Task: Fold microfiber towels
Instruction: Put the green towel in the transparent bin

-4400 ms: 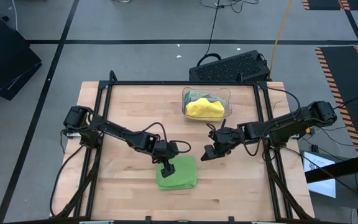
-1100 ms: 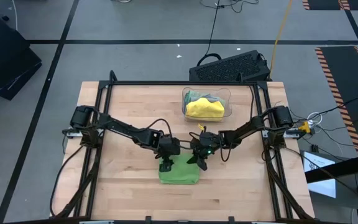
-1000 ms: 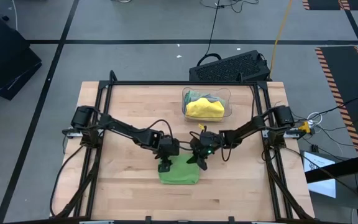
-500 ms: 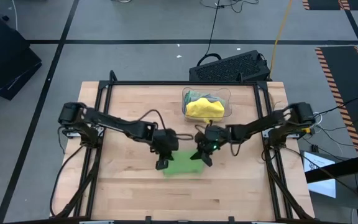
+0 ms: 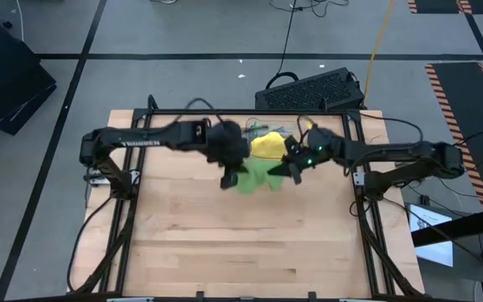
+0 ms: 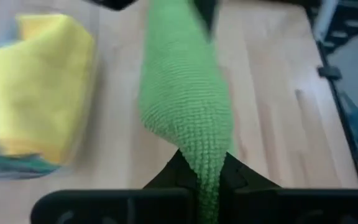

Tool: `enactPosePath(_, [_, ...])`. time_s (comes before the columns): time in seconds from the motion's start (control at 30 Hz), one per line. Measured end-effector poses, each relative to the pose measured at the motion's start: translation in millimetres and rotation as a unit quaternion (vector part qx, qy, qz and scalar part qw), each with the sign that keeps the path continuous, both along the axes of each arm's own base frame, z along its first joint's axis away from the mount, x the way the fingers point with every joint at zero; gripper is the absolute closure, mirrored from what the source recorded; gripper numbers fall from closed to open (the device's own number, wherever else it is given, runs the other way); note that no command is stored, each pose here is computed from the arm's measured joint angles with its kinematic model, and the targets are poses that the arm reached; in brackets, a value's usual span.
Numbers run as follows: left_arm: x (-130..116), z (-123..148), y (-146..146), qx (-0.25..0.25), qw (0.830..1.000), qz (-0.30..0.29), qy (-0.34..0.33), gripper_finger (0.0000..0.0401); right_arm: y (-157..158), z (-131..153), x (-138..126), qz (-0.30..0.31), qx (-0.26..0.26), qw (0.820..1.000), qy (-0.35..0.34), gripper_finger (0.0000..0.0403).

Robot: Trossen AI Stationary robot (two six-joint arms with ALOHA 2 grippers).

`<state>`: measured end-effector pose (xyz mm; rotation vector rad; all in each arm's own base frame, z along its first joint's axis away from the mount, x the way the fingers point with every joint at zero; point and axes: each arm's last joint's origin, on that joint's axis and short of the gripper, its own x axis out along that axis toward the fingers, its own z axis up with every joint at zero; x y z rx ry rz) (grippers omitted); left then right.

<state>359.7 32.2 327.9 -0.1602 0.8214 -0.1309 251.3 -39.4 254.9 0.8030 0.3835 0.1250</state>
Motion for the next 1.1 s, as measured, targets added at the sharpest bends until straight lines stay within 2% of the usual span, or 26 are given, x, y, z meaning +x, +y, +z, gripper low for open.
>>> enactPosePath(0.13, [-5.1, 11.8, 25.8, 0.011, 1.0, 0.021, -0.004, 0.0395, -16.3, 17.0, -7.5, -0.014, -0.023, 1.0, -0.013, 0.0399])
enactPosePath(0.33, [-8.6, 11.9, 57.6, 0.022, 0.999, 0.043, -0.018, 0.0387, -46.4, 32.3, -9.9, -0.058, -0.03, 0.997, -0.032, 0.0399])
enactPosePath(0.67, [5.7, -1.1, 100.0, 0.023, 0.995, 0.062, -0.069, 0.0387, -93.2, 25.9, -28.8, -0.057, -0.007, 0.998, -0.027, 0.0399])
enactPosePath(0.9, [12.0, -18.0, 128.0, 0.009, 0.994, 0.076, -0.078, 0.0391, -117.1, 18.3, -40.1, -0.049, 0.009, 0.998, -0.028, 0.0399])
enactPosePath(1.1, [18.9, -36.1, 150.2, -0.024, 0.993, 0.071, -0.093, 0.0393, -136.1, 7.0, -48.3, -0.037, 0.034, 0.998, -0.023, 0.0399])
